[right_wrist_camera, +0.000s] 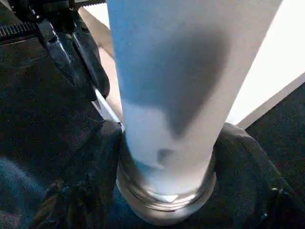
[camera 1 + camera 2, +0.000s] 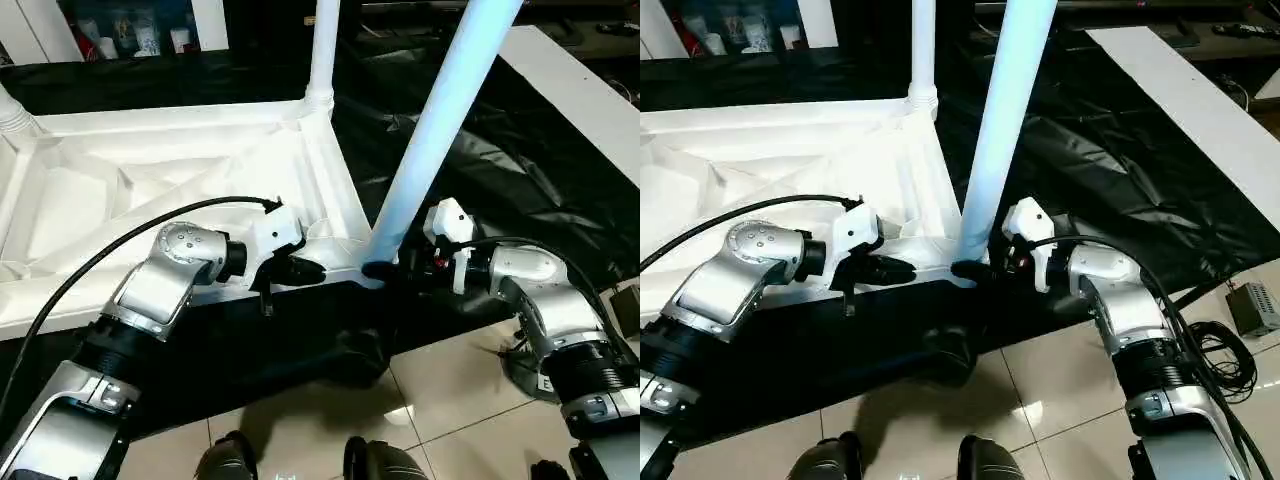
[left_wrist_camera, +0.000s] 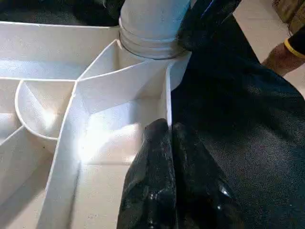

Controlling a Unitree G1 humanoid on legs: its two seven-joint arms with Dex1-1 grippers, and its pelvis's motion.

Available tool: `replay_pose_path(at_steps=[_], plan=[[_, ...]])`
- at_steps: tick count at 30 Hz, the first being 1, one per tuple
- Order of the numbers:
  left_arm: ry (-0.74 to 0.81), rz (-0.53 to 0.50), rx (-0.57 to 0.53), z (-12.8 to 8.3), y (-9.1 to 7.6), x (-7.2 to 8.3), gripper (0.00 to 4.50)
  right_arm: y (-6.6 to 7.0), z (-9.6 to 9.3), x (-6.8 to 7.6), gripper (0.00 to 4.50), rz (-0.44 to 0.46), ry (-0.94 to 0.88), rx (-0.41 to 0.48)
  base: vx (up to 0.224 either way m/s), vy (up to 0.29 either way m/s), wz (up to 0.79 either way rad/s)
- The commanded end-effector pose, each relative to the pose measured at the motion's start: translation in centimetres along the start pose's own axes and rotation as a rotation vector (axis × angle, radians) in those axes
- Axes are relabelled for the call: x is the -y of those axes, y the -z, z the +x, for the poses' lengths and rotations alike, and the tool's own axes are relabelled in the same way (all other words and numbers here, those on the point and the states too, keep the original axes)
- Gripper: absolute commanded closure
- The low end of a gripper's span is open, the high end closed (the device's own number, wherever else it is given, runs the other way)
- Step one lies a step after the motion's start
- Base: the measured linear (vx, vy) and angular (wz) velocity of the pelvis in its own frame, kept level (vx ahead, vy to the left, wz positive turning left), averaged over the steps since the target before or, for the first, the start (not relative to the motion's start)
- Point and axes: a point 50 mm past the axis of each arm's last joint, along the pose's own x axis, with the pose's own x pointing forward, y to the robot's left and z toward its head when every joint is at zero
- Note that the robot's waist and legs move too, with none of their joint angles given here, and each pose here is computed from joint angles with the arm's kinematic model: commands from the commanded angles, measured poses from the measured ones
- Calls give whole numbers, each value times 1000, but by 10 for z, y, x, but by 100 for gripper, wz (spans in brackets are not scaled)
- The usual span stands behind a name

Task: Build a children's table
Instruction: Rotate leg to tighten

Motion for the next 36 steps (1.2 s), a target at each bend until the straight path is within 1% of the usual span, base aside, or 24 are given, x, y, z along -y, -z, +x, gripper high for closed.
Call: replay_pose_path(at_steps=[1,4,7,8,10,11,15,17,18,20,22,24,26,28,29,30,31,32,34,35,36], plan=[[74,-26,-35,8,11,12,450,6,2,-4,192,6,-22,-27,0,0,0],[69,-36,-37,8,12,12,450,9,5,-8,193,20,-24,-23,0,0,0],[35,-52,-34,10,13,10,450,12,8,-8,193,52,12,-2,0,0,0],[-23,-71,-33,13,13,6,450,15,12,-7,193,94,78,17,0,0,0],[-77,-95,-28,16,12,1,450,18,16,-5,193,126,149,24,0,0,0],[-193,-130,-30,24,11,-7,450,22,25,-3,193,159,271,31,0,0,0],[-253,-166,-27,29,10,-11,450,25,31,-3,194,187,340,37,0,0,0],[-340,-196,-30,38,7,-17,450,26,44,-1,194,227,485,40,0,0,0],[-406,-214,-33,45,3,-21,450,25,54,2,194,257,613,39,0,0,0],[-419,-219,-34,47,2,-22,450,24,57,3,194,264,649,38,0,0,0],[-447,-231,-29,50,-1,-24,450,21,62,5,194,280,704,41,0,0,0],[-469,-222,-39,52,-3,-26,450,16,69,6,194,302,735,60,0,0,0],[-469,-216,-36,54,-5,-26,450,10,72,8,194,290,744,79,0,0,0],[-458,-204,-35,54,-7,-26,450,3,75,8,194,286,719,122,0,0,0],[-435,-184,-34,53,-8,-24,450,-5,75,7,194,265,663,187,0,0,0],[-426,-175,-33,53,-8,-24,450,-8,74,7,194,258,641,211,0,0,0],[-420,-170,-32,53,-8,-24,450,-10,74,6,138,255,628,227,0,0,0],[-411,-172,-34,52,-7,-23,450,-11,71,8,125,246,640,241,0,0,0],[-388,-164,-32,50,-6,-21,450,-14,65,11,126,220,628,253,0,0,0],[-382,-164,-33,49,-6,-21,450,-15,62,12,111,213,627,254,0,0,0],[-374,-163,-36,48,-5,-20,450,-16,58,15,111,197,628,255,0,0,0]])
